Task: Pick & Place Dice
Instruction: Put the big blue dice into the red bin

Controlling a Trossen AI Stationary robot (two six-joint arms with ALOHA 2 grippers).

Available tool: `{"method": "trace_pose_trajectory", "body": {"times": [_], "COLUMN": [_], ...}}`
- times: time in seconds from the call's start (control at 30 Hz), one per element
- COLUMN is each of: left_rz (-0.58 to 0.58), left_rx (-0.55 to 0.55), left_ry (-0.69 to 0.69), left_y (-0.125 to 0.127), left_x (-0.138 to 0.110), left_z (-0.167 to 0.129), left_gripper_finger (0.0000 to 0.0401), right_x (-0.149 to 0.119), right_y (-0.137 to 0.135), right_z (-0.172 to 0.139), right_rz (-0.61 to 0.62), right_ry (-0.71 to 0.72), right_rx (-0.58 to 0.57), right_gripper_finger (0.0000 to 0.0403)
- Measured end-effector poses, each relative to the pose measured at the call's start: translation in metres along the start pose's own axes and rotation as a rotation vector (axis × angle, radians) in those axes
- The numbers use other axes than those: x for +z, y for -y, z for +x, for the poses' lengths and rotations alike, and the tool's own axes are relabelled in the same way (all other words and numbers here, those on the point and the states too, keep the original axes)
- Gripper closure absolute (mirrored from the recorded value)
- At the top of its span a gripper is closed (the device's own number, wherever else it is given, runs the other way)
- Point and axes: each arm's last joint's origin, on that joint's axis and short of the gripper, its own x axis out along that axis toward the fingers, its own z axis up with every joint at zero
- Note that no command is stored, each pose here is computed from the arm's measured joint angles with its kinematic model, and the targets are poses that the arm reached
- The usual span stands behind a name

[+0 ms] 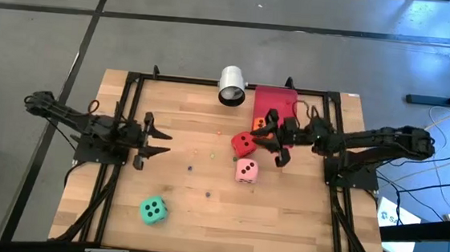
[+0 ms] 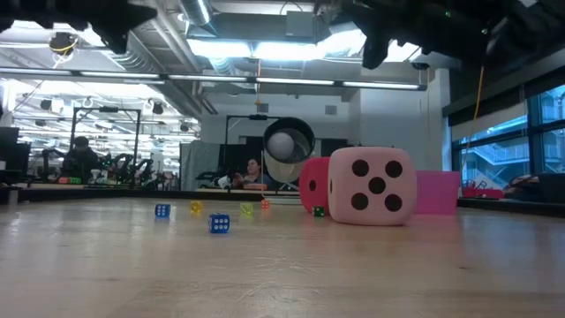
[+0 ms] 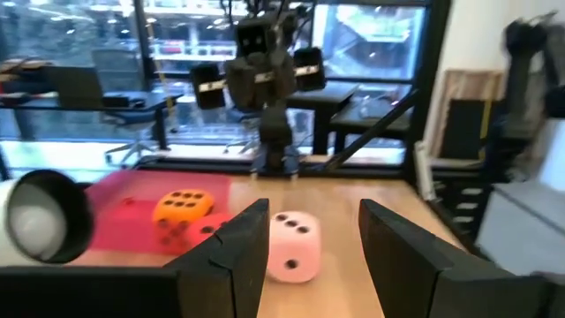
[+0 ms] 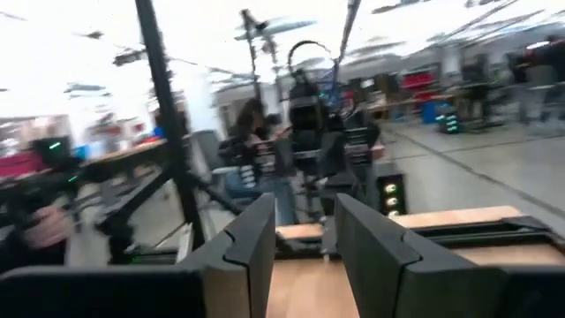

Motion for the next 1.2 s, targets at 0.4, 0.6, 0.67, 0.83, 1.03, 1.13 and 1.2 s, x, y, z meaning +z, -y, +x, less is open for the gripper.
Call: {"method": "trace_pose_trajectory", "body": {"times": [0.4,0.6,0.67,0.83,1.03,1.13,1.2], "left_rz": [-0.114,-0.392,-0.519,-0.799,-0.981,-1.049,-1.083], "left_rx": [-0.094,-0.256,-0.336,-0.451,-0.429,-0.410,-0.412], "left_ry": [-0.076,-0.248,-0.310,-0.476,-0.710,-0.830,-0.891], "left_y": [0.011,0.021,0.027,0.041,0.064,0.078,0.088], "left_x": [-0.005,-0.013,-0.014,-0.017,-0.032,-0.041,-0.046], "left_z": [-0.004,-0.009,-0.010,-0.012,-0.011,-0.011,-0.012], "left_gripper_finger": [0.0232,0.0232,0.0232,0.0232,0.0239,0.0249,0.0257], "right_x": [-0.004,-0.005,-0.011,-0.030,-0.051,-0.057,-0.060], "right_y": [-0.024,-0.033,-0.033,-0.034,-0.047,-0.053,-0.056], "right_z": [0.033,0.049,0.050,0.052,0.058,0.061,0.062], "right_rz": [0.023,0.011,0.007,0.039,0.039,0.035,0.032], "right_ry": [-0.008,-0.077,-0.129,-0.228,-0.247,-0.230,-0.222], "right_rx": [0.068,0.148,0.118,0.014,-0.026,-0.057,-0.079], "right_gripper_finger": [0.0282,0.0282,0.0282,0.0282,0.0282,0.0282,0.0282]}}
